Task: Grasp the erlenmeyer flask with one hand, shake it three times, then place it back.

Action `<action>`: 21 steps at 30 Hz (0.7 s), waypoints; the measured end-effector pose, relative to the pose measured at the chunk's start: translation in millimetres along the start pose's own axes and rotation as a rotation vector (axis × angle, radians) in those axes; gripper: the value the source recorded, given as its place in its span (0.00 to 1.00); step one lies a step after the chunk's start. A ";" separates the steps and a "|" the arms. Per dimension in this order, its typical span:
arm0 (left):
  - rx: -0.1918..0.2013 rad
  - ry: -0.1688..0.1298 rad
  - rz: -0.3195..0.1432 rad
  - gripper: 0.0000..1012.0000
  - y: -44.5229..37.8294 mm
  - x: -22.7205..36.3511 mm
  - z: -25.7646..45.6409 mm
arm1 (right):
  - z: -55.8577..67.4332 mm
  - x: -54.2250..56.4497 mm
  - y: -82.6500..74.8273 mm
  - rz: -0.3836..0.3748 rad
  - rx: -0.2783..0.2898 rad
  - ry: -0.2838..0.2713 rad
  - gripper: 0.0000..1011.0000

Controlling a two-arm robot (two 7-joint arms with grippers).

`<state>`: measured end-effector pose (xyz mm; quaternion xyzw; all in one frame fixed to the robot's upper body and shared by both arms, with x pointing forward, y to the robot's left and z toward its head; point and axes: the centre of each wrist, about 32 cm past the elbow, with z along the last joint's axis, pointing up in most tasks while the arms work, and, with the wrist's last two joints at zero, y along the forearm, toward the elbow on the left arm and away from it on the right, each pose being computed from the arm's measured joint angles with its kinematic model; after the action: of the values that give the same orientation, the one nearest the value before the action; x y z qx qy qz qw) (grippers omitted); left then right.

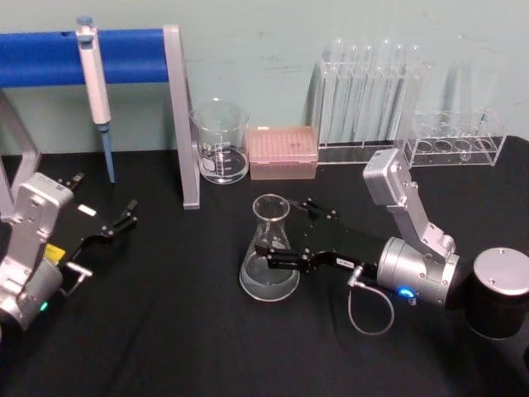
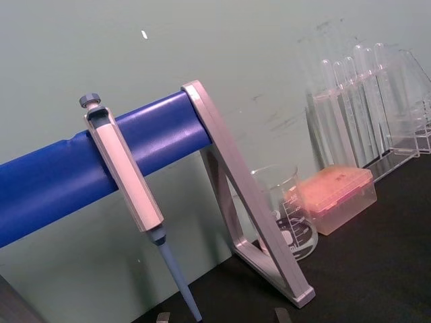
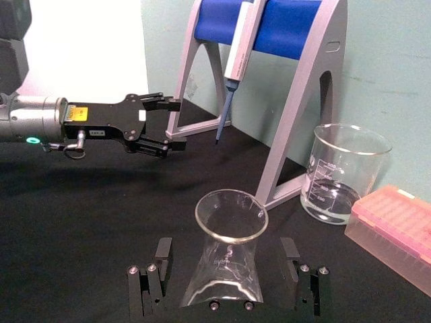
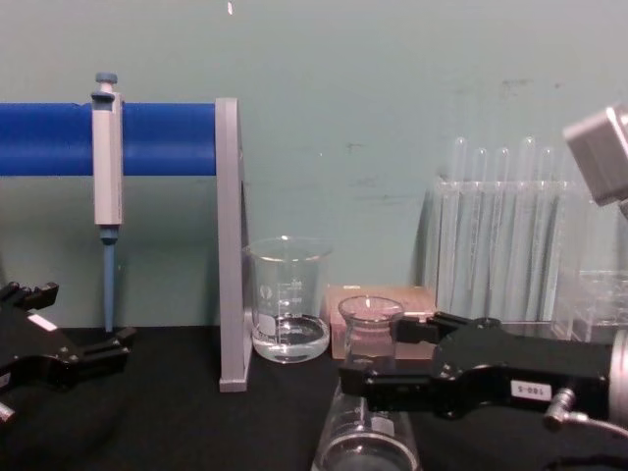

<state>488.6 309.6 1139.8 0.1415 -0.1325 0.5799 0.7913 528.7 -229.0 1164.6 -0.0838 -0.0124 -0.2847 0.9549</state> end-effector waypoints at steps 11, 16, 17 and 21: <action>0.000 0.000 0.000 0.99 0.0 0.0 0.0 | -0.5 2.5 11.7 0.002 0.009 0.002 0.99; 0.000 0.000 0.000 0.99 0.0 0.0 0.0 | -0.1 4.0 16.6 0.002 0.012 0.001 0.99; 0.000 0.000 0.000 0.99 0.0 0.0 0.0 | -0.1 4.3 17.1 0.002 0.012 0.001 0.99; 0.000 0.000 0.000 0.99 0.0 0.0 0.0 | -0.7 5.6 19.9 0.000 0.011 0.003 0.99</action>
<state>488.6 309.7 1139.8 0.1415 -0.1325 0.5799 0.7913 544.2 -215.8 1161.3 -0.0784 -0.0125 -0.2848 0.9553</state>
